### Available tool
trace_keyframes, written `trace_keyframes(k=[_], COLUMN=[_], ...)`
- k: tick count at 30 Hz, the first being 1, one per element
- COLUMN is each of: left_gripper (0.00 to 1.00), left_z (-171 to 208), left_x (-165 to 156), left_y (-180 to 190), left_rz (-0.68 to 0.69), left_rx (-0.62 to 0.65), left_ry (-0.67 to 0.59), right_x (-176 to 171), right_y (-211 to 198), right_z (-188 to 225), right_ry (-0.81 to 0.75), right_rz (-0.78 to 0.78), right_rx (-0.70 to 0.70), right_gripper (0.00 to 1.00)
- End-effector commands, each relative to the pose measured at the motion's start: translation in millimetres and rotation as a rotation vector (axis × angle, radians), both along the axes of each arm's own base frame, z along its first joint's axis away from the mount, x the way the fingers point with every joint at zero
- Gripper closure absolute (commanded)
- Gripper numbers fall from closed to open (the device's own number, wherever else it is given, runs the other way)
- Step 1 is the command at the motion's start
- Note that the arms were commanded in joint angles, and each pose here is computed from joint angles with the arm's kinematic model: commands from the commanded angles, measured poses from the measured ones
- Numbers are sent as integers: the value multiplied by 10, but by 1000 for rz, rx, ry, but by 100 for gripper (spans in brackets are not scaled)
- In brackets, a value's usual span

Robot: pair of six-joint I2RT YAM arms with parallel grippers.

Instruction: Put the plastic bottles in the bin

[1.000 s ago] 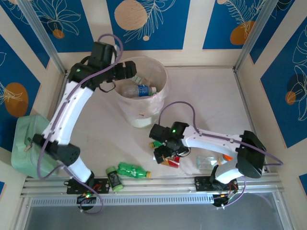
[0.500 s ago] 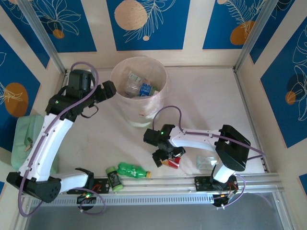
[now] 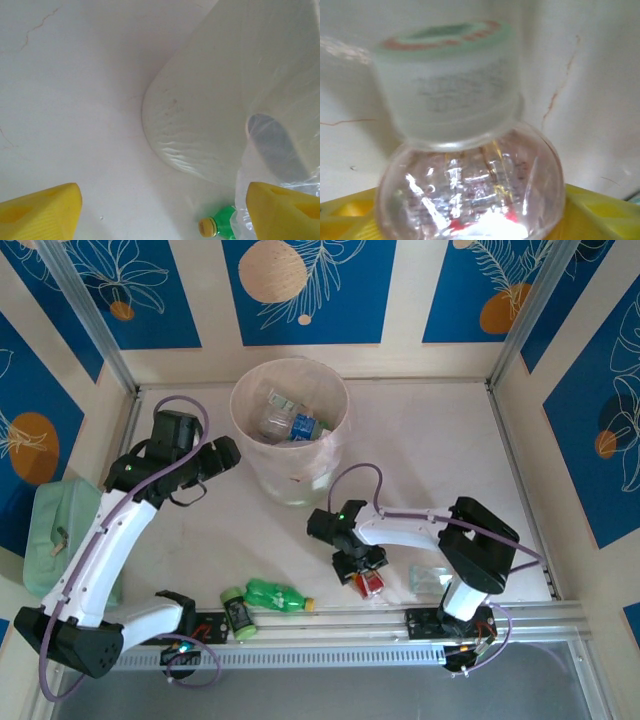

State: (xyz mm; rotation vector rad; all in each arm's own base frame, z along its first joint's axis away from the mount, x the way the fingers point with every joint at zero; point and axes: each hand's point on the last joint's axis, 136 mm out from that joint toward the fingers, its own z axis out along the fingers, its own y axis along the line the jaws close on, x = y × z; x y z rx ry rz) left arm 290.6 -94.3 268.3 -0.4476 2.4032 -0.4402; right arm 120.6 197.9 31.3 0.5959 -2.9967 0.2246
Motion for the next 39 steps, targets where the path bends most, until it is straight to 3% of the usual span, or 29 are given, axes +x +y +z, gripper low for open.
trace_keyframes(k=[1,8,15,19,25,30,39], left_gripper=[16,15,15,14,14,13,13], left_z=[10,76,170,184,254,366,431], left_x=[-27,-32,-19,-4,35,69,141], left_y=[37,72,87,109,83,70,-9], left_rz=[26,55,57,62,56,47,39], left_rx=[-21,-29,-21,-11,-23,-41,-97], left_ry=[-5,-23,-39,-46,-63,-98,-126], right_x=[42,241,535,741,1181,1604,2263], right_y=[-73,-308,-604,-638,-310,116,619], right_z=[160,616,1442,2120,3112,3664,3846], right_ry=[-60,-198,-360,-485,-622,-657,-640], right_rz=[-39,-199,-438,-481,-410,-343,-292], right_rx=[16,107,385,549,762,893,934], right_gripper=[35,42,46,46,46,46,46])
